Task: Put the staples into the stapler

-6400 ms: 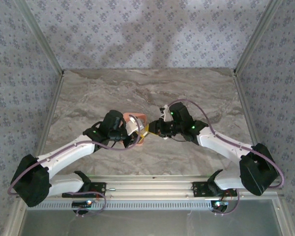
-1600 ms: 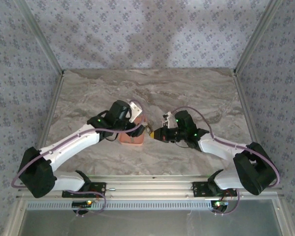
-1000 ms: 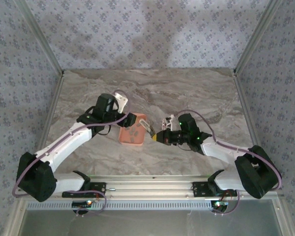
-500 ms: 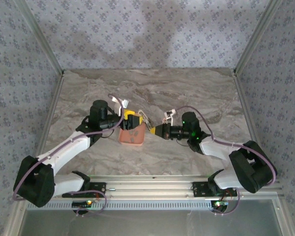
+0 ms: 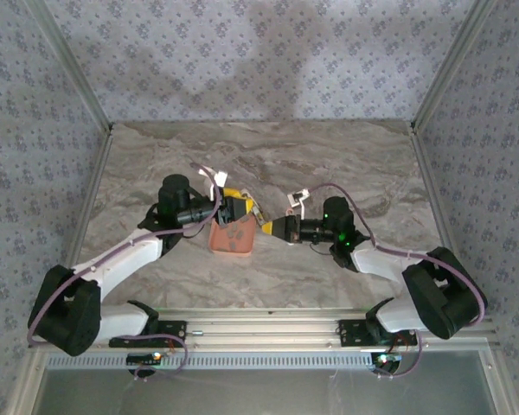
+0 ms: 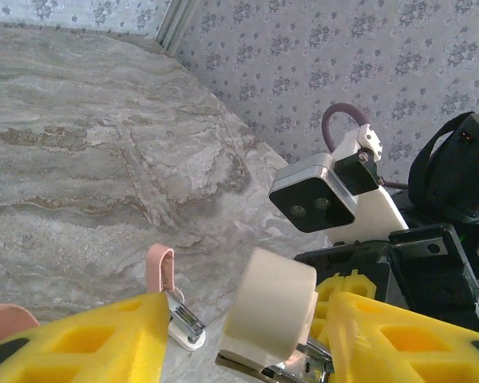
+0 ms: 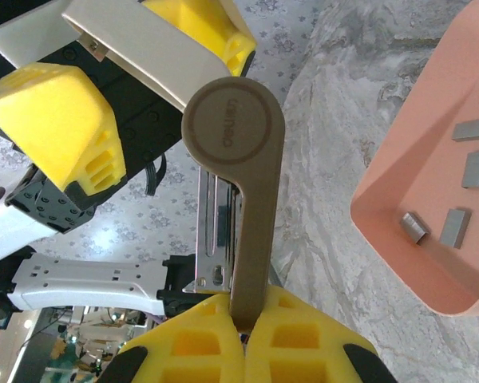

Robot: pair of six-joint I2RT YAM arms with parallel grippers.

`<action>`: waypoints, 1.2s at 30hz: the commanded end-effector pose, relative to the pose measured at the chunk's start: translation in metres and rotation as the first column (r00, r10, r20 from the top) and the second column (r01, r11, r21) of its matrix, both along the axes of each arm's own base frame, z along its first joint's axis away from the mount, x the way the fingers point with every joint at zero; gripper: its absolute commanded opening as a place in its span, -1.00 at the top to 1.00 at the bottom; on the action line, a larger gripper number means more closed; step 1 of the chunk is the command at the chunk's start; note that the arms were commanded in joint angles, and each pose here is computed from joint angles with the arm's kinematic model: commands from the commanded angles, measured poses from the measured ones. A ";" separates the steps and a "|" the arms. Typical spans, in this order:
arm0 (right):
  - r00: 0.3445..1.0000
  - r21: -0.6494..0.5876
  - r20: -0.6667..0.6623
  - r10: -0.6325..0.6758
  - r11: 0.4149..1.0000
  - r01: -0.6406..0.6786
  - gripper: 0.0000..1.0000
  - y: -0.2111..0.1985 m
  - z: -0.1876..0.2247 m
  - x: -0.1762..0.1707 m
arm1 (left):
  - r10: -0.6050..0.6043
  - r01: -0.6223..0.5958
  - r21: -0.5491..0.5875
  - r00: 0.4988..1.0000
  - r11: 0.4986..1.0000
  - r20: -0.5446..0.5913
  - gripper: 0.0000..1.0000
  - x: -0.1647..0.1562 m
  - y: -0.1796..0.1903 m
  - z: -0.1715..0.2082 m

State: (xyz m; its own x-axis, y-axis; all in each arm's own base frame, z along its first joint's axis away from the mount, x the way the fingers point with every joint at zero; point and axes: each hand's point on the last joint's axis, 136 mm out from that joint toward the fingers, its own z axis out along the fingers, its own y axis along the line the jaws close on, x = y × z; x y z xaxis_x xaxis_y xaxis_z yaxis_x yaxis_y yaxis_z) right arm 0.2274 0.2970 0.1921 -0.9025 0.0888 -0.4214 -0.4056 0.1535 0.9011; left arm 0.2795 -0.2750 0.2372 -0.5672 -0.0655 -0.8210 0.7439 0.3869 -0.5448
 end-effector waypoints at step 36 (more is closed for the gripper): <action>0.998 -0.139 0.057 -0.006 0.990 0.014 0.22 -0.002 -0.012 0.004 | 0.024 -0.023 0.136 1.000 0.990 -0.006 0.81 0.003 0.001 -0.003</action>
